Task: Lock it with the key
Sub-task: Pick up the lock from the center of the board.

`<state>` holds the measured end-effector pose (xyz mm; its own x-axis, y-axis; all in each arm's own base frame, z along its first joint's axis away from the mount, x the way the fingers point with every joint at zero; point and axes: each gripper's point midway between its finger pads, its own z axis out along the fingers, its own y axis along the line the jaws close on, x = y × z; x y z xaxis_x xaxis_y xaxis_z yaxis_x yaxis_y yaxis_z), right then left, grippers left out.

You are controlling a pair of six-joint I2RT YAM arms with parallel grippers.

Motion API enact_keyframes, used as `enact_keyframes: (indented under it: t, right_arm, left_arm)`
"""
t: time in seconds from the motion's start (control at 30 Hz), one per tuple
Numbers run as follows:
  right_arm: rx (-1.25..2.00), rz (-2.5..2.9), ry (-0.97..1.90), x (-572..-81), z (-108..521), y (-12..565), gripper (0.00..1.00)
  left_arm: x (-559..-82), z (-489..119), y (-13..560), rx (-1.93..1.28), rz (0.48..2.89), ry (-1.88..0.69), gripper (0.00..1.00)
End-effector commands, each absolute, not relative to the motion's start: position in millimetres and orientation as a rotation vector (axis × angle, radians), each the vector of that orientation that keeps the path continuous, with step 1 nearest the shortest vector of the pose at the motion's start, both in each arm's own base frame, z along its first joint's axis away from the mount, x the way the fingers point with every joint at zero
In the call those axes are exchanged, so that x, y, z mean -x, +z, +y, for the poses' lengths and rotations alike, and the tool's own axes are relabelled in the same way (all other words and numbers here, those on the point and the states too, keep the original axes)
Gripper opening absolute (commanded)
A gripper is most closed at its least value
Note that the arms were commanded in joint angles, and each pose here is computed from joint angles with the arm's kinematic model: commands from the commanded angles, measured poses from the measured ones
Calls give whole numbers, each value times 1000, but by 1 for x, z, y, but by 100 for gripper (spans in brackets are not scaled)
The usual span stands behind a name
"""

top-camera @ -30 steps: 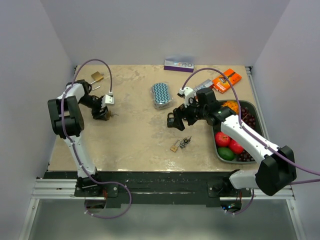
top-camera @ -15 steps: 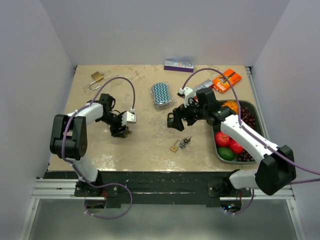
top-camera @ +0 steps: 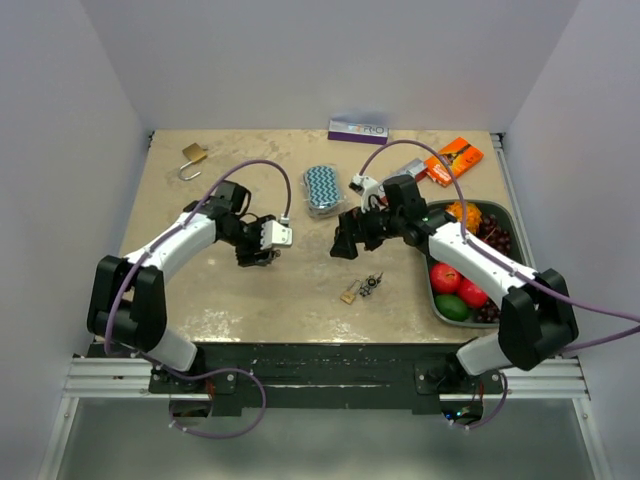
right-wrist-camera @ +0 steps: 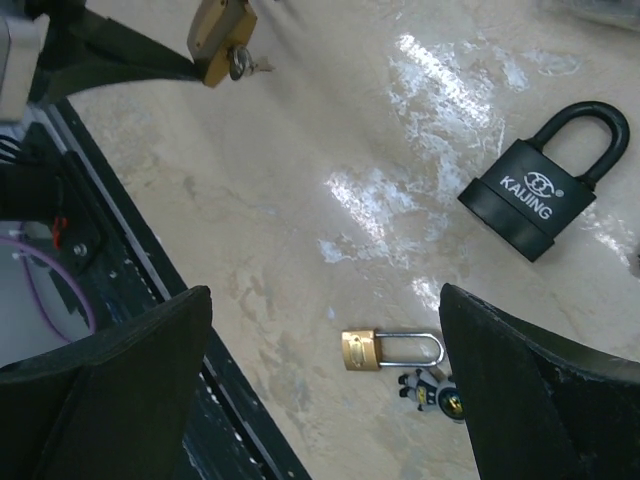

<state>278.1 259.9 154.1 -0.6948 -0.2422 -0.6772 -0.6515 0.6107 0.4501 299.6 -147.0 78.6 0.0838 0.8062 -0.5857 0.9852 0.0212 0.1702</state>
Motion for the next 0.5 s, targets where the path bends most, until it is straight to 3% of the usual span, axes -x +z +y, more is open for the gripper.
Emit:
enact_keyframes:
  t: [0.0, 0.13, 0.47]
  right_arm:
    - [589, 2197, 1105, -293, 284, 169, 99]
    - [472, 2185, 1246, -300, 303, 168, 98]
    - [526, 2170, 1363, -285, 351, 159, 97]
  left_arm:
    - [-314, -180, 126, -1762, 1633, -390, 0]
    - [-305, -199, 142, -1762, 1591, -381, 0]
    - [-283, -238, 176, -1765, 1524, -404, 0]
